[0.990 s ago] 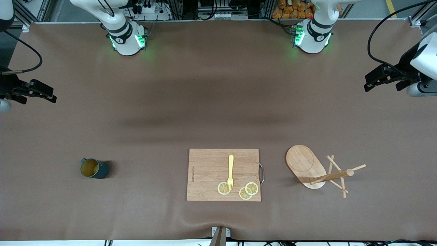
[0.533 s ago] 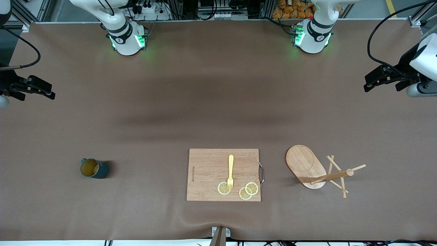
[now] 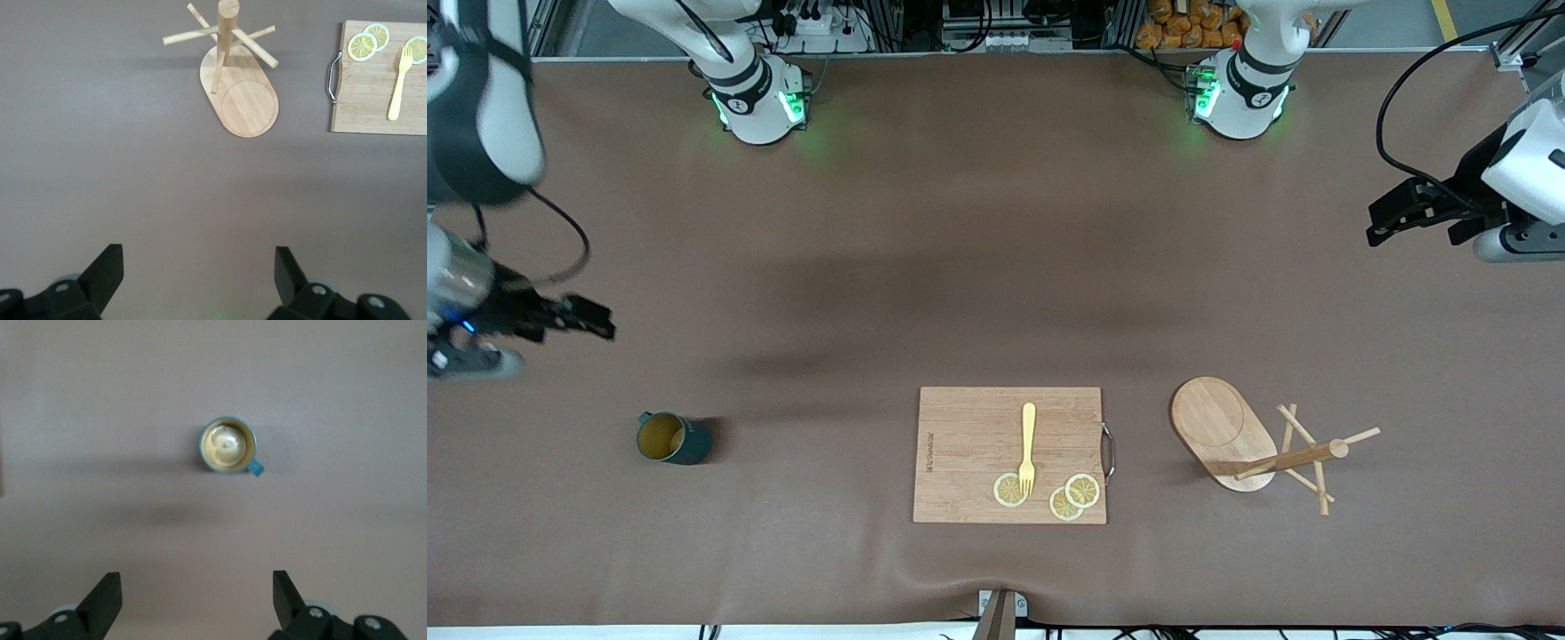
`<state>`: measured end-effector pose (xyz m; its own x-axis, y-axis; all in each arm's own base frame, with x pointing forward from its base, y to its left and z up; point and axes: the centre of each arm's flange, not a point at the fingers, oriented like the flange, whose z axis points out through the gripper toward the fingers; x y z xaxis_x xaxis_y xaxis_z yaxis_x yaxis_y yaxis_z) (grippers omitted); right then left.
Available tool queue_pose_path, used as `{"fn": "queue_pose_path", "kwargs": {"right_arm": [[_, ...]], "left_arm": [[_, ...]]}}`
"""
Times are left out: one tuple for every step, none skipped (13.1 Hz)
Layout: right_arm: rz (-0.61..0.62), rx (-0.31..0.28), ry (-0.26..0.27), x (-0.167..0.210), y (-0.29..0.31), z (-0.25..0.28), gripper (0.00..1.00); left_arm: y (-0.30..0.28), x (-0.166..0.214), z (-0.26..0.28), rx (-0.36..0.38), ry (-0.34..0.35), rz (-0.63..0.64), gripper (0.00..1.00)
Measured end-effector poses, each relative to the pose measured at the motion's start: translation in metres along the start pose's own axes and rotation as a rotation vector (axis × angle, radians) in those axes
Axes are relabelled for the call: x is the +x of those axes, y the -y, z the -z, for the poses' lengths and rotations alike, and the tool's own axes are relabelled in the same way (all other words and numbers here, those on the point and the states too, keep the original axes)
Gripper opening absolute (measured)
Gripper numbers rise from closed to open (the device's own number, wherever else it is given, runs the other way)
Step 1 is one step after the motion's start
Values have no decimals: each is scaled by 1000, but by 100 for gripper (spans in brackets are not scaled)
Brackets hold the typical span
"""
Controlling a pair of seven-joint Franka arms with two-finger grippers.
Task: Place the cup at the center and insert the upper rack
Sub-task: 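Reach the right gripper to the teal mug and grasp its rim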
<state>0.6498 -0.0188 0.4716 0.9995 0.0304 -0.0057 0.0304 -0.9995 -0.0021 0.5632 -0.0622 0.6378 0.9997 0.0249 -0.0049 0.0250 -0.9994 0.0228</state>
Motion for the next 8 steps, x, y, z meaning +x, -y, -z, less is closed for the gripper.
{"fn": "queue_pose_path", "kwargs": {"right_arm": [[0, -2, 3, 10, 0, -24, 100], [0, -4, 6, 17, 0, -44, 100], [1, -6, 7, 23, 0, -62, 100], [1, -7, -3, 29, -1, -75, 100], [0, -7, -14, 34, -1, -87, 100], [-5, -1, -19, 37, 0, -99, 100], [-15, 16, -16, 40, 0, -110, 100], [-26, 37, -15, 42, 2, -120, 100]], "left_arm": [[0, 1, -1, 0, -1, 0, 100], [0, 2, -2, -1, 0, 1, 100], [0, 2, -3, -1, 1, 1, 100], [1, 3, -4, -1, 2, 1, 100], [1, 3, -4, -1, 3, 2, 100], [2, 3, -5, -1, 4, 3, 100], [2, 3, -5, -1, 4, 4, 100], [3, 4, -5, -1, 4, 5, 100]]}}
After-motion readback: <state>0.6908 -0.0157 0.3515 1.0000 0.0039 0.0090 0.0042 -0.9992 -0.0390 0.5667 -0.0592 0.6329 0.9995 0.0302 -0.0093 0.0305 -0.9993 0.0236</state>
